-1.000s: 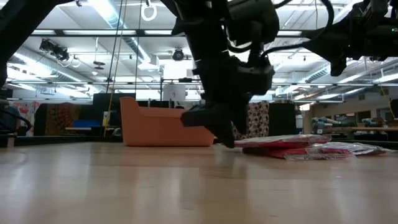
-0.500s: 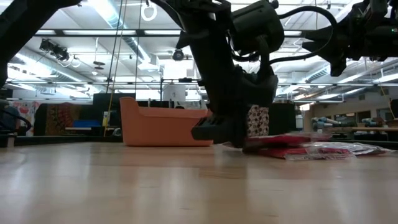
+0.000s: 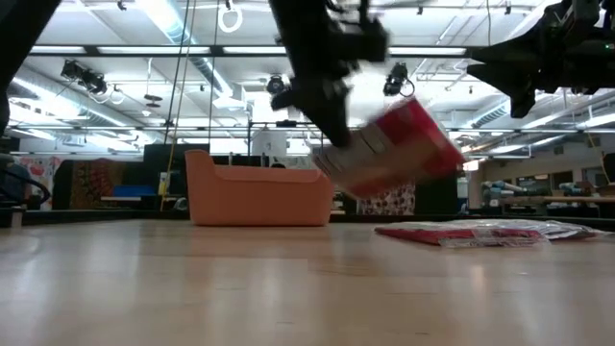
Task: Sort popcorn bags into baskets
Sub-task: Put the red popcorn bag into the orange bin
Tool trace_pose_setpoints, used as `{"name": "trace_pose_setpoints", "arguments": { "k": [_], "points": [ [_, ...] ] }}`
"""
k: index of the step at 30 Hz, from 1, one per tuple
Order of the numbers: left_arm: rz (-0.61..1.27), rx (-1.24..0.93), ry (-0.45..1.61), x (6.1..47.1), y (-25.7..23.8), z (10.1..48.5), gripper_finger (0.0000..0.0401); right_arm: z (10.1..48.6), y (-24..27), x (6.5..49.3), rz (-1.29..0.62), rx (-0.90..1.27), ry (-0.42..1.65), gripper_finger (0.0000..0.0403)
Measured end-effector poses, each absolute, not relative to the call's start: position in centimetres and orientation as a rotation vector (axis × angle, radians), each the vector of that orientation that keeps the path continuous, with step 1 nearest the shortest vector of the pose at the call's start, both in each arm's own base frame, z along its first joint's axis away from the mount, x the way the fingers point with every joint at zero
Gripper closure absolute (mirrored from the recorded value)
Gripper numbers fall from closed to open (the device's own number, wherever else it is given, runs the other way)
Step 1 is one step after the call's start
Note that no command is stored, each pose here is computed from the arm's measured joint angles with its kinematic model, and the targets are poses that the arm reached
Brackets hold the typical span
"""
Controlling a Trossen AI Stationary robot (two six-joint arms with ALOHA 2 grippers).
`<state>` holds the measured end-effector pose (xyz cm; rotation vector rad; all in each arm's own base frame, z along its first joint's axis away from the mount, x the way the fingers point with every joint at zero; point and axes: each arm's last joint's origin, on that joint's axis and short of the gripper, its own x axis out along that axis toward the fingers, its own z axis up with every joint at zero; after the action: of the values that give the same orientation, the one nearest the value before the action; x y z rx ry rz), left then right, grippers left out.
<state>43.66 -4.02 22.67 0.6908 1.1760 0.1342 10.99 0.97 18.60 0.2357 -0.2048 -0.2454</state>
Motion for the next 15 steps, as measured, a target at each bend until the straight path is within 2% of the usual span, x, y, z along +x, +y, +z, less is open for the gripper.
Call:
{"name": "trace_pose_setpoints", "arguments": {
  "k": [10, 15],
  "points": [
    [0.411, 0.466, 1.192, 37.3, -0.3, 31.1, 0.0395, 18.6, 1.0, 11.0, -0.246, 0.237, -0.207, 0.0271],
    [0.601, 0.366, 1.260, 34.6, 3.6, 32.8, 0.0395, 18.6, 1.0, 11.0, -0.246, 0.237, -0.207, 0.0271]
  ]
}}
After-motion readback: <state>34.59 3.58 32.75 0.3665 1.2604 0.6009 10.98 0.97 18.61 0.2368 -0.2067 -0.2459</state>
